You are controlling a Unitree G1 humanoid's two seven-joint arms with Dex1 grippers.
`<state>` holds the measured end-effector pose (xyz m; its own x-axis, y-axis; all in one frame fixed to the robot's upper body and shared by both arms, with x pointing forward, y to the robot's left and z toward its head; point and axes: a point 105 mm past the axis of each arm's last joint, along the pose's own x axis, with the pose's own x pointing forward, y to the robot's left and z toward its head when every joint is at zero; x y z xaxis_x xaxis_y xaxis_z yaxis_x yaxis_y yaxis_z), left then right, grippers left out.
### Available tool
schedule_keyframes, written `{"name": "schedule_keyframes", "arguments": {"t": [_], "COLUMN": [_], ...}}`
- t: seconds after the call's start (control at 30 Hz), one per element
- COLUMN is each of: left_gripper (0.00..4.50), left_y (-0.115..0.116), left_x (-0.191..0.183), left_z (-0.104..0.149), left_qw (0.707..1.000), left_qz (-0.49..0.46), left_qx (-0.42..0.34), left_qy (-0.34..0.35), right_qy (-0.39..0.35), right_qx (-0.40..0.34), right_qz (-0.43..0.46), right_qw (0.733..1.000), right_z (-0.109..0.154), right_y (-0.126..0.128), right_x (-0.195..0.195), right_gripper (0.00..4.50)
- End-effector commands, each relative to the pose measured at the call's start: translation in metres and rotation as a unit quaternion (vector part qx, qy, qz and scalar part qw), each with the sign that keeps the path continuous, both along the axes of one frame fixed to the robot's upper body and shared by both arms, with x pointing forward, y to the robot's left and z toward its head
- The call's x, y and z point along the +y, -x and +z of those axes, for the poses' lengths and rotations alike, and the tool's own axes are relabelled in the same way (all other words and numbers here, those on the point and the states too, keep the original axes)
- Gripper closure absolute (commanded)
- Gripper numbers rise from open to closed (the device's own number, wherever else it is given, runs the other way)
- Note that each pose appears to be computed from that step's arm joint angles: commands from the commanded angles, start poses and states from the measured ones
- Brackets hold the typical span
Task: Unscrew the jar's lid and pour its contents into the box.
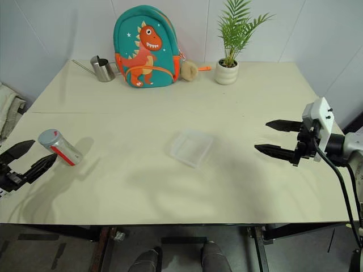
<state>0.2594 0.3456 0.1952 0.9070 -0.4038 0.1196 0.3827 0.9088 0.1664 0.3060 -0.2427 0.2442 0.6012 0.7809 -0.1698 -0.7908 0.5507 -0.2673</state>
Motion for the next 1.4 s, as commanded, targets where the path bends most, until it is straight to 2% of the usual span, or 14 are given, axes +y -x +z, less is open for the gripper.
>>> {"name": "schedule_keyframes", "arguments": {"t": [0.03, 0.33, 0.6, 0.73, 0.9, 1.07, 1.23, 1.4], "left_gripper": [0.01, 0.01, 0.01, 0.01, 0.01, 0.01, 0.01, 0.01], "left_y": [-0.002, -0.001, 0.026, 0.030, 0.023, 0.013, -0.004, -0.015], "left_x": [0.001, -0.007, -0.021, -0.026, -0.019, -0.007, -0.026, -0.026], "left_z": [0.011, 0.003, -0.009, -0.020, -0.031, -0.034, -0.043, -0.045], "left_qw": [1.000, 1.000, 0.999, 0.995, 0.979, 0.946, 0.947, 0.939], "left_qz": [0.001, 0.008, 0.047, 0.094, 0.198, 0.311, 0.306, 0.328], "left_qx": [-0.014, -0.011, 0.005, -0.004, -0.024, -0.077, -0.073, -0.076], "left_qy": [-0.017, -0.009, 0.016, 0.022, 0.037, 0.049, 0.058, 0.067], "right_qy": [-0.008, -0.016, -0.022, -0.015, -0.013, -0.014, -0.015, -0.016], "right_qx": [-0.034, -0.035, -0.040, -0.030, -0.029, -0.036, -0.043, -0.045], "right_qz": [0.003, 0.019, 0.059, 0.087, 0.124, 0.136, 0.143, 0.147], "right_qw": [0.999, 0.999, 0.997, 0.996, 0.992, 0.990, 0.989, 0.988], "right_z": [0.014, 0.014, 0.018, 0.014, 0.009, 0.008, 0.010, 0.009], "right_y": [0.004, 0.000, -0.014, -0.020, -0.022, -0.033, -0.039, -0.040], "right_x": [0.004, 0.014, 0.029, 0.034, 0.043, 0.053, 0.059, 0.064], "right_gripper": [0.00, 0.00, 0.00, 0.00, 0.00, 0.00, 0.00, 0.00]}}
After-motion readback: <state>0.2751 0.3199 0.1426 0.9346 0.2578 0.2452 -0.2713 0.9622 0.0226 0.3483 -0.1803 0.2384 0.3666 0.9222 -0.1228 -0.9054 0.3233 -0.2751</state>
